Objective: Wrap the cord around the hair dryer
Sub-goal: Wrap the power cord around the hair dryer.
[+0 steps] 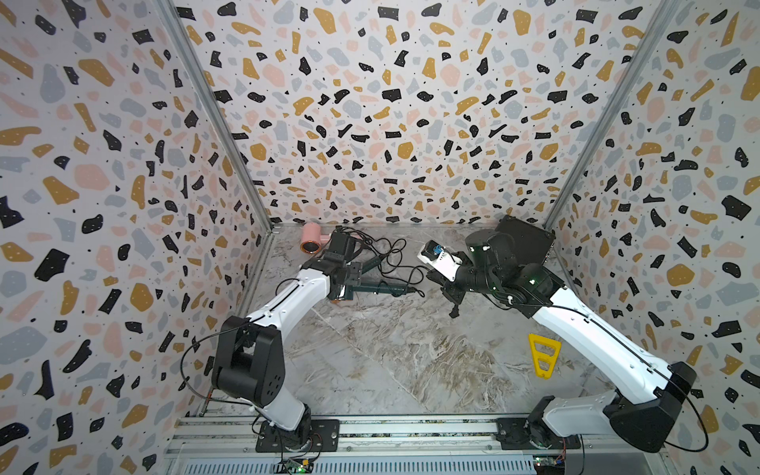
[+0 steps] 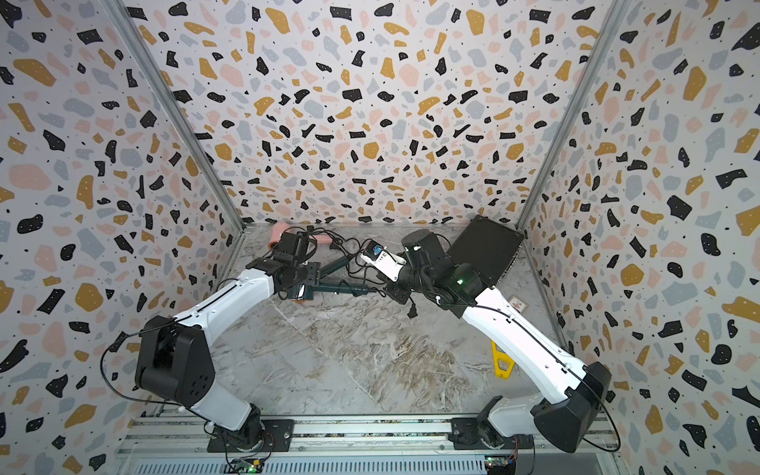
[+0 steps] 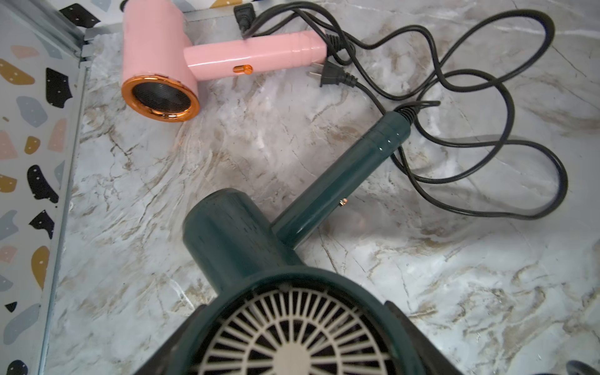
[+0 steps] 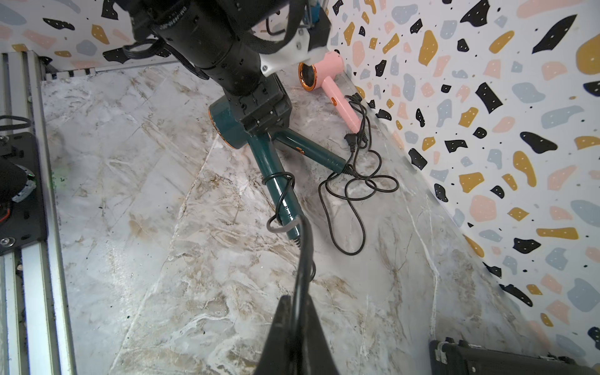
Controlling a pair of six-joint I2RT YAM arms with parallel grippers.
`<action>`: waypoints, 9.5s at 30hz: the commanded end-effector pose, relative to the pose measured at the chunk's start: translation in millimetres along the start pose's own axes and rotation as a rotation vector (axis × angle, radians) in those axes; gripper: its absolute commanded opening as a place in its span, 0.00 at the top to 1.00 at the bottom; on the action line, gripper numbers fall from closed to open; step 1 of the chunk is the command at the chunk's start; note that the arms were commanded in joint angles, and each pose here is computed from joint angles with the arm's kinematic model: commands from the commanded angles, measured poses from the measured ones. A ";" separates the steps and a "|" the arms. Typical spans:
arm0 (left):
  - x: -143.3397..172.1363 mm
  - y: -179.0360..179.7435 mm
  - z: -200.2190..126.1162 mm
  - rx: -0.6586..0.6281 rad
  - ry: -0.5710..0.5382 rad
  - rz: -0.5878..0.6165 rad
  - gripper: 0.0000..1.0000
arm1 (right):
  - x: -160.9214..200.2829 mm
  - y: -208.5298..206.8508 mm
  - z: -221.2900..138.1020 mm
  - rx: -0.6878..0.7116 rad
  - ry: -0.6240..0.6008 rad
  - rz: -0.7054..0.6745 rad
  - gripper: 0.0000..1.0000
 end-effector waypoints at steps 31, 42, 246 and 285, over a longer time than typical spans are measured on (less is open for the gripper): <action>-12.4 -72.8 -117.0 0.989 -0.352 -0.152 1.00 | 97.1 -104.4 84.5 0.060 0.108 0.426 1.00; -13.2 -14.8 -90.2 0.511 -0.345 -0.484 1.00 | 149.2 -46.4 91.0 -0.132 -0.046 0.653 1.00; -74.4 -100.5 -216.6 0.813 -0.217 0.053 1.00 | 179.3 -1.2 91.0 -0.370 -0.148 0.534 0.23; -44.4 44.5 -88.2 0.265 -0.357 -0.649 1.00 | 245.4 5.7 101.4 -0.177 0.162 0.714 1.00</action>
Point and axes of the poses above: each gripper's point midway between its finger pads, its own z axis out along the fingers, its own y axis along the line the jaws close on, x = y × z, the point moved 6 cm from there along -z, back along the fingers, and after that the axes turned 10 degrees about z, right-handed, at the moved point
